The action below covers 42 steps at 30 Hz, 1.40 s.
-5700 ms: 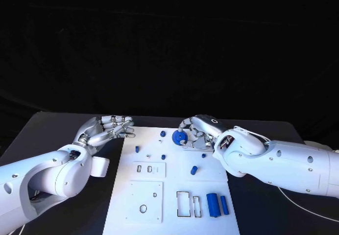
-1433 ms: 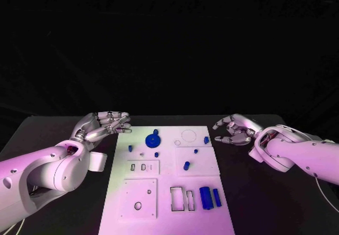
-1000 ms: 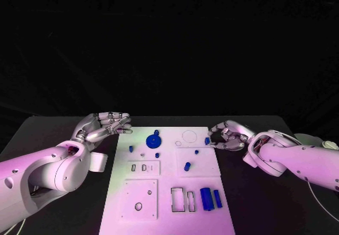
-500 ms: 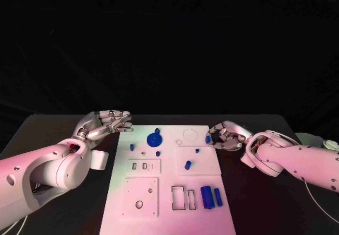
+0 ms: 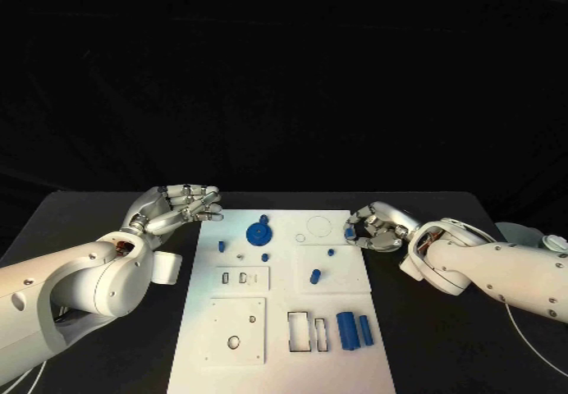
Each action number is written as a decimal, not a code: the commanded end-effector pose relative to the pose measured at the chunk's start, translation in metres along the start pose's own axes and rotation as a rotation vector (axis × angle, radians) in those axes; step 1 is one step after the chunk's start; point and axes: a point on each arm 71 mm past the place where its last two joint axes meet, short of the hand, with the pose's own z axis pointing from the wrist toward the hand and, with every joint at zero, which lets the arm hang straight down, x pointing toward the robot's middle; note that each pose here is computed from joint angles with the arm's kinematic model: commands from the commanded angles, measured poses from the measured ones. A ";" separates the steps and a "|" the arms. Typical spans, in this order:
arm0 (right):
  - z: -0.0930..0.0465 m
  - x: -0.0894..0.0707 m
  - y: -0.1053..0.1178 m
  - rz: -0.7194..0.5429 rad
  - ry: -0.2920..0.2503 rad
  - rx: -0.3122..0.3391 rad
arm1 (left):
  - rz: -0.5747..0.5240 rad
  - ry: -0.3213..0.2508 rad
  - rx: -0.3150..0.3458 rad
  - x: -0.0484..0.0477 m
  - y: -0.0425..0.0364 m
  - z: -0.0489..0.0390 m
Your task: Assemble the parts on the task board
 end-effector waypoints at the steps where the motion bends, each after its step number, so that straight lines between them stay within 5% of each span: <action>1: 0.001 0.001 0.001 0.003 -0.008 0.003 | -0.008 0.018 0.005 0.0022 -0.0009 0.0001; 16: 0.000 -0.003 0.006 -0.009 -0.084 -0.017 | -0.008 0.018 0.004 0.0016 -0.0009 -0.0001; 25: 0.003 0.003 0.052 -0.003 -0.090 -0.065 | -0.008 0.018 0.003 0.0014 -0.0004 0.0008; 33: 0.012 0.026 0.104 -0.032 -0.057 -0.122 | -0.007 0.018 0.002 0.0027 0.0016 0.0053; 42: 0.025 0.074 0.162 -0.060 0.034 -0.200 | 0.000 0.000 0.003 -0.0005 0.0054 0.0143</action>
